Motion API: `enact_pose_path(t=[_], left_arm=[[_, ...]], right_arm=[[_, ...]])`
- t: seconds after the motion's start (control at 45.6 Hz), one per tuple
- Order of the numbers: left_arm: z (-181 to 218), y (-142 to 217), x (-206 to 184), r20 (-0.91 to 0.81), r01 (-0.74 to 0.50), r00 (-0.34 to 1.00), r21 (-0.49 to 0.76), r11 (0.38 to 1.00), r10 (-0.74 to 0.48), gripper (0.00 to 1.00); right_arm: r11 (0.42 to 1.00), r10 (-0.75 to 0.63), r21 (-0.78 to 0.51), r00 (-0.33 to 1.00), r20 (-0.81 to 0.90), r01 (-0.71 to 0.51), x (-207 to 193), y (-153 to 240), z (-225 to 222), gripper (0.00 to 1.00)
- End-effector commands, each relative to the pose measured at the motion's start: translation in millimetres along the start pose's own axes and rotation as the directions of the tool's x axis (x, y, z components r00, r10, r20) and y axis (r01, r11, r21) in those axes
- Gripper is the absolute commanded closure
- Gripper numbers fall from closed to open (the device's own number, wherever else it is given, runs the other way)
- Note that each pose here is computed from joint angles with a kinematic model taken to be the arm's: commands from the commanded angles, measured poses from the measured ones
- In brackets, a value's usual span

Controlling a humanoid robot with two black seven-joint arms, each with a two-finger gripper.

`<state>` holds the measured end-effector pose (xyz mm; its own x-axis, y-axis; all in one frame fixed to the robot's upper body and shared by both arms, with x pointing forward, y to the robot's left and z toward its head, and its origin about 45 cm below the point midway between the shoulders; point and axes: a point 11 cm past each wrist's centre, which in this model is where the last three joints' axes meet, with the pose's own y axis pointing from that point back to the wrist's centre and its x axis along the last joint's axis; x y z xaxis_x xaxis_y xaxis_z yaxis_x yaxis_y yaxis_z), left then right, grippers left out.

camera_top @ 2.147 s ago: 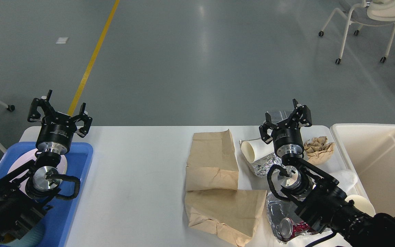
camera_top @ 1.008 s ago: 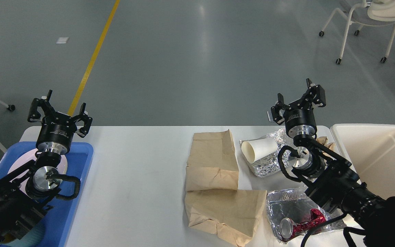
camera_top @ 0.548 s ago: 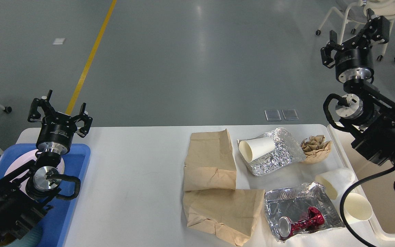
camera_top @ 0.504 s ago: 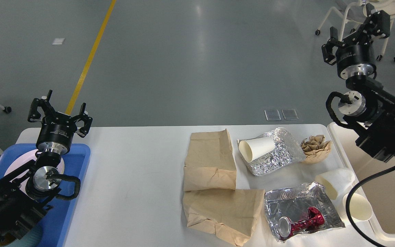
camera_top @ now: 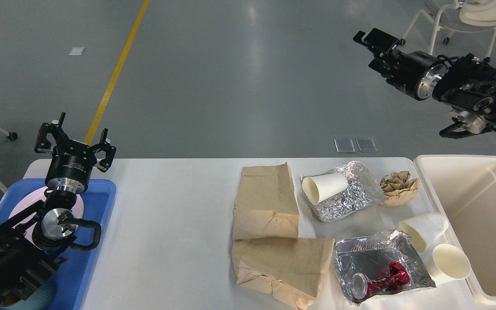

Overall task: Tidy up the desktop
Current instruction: 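Raise the right gripper away from the bags and swing it over the table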

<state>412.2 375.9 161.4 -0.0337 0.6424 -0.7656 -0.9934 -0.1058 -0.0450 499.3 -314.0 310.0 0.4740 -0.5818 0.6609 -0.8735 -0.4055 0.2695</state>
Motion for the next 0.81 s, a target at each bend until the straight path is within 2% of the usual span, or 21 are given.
enact_pose_path(t=[0.0,0.153,0.241,0.416,0.592,0.701,0.789], left_arm=[[-0.3,0.6,0.7,0.000,-0.002,1.000,0.001,1.000,0.002,0.03],[-0.3,0.6,0.7,0.000,-0.002,1.000,0.001,1.000,0.002,0.03],[-0.3,0.6,0.7,0.000,-0.002,1.000,0.001,1.000,0.002,0.03],[-0.3,0.6,0.7,0.000,-0.002,1.000,0.001,1.000,0.002,0.03],[-0.3,0.6,0.7,0.000,-0.002,1.000,0.001,1.000,0.002,0.03],[-0.1,0.6,1.1,0.001,-0.003,1.000,0.000,1.000,0.003,0.03],[-0.1,0.6,1.1,0.001,-0.003,1.000,0.000,1.000,0.003,0.03]], right_arm=[[0.989,-0.107,-0.103,0.994,-0.036,0.103,-17.6,17.1,17.2,0.00],[0.982,-0.154,-0.117,0.987,-0.041,0.148,-21.3,23.2,4.9,0.00],[0.971,-0.221,-0.093,0.975,0.005,0.220,-32.9,20.8,-12.4,0.00],[0.904,-0.421,-0.023,0.897,0.136,0.428,-50.8,23.7,-57.7,0.00],[0.826,-0.545,-0.012,0.805,0.234,0.563,-69.2,41.0,-68.0,0.00],[0.775,-0.602,-0.055,0.762,0.239,0.630,-71.5,51.4,-78.0,0.00],[0.730,-0.628,-0.179,0.751,0.205,0.659,-79.3,50.6,-76.4,0.00]])
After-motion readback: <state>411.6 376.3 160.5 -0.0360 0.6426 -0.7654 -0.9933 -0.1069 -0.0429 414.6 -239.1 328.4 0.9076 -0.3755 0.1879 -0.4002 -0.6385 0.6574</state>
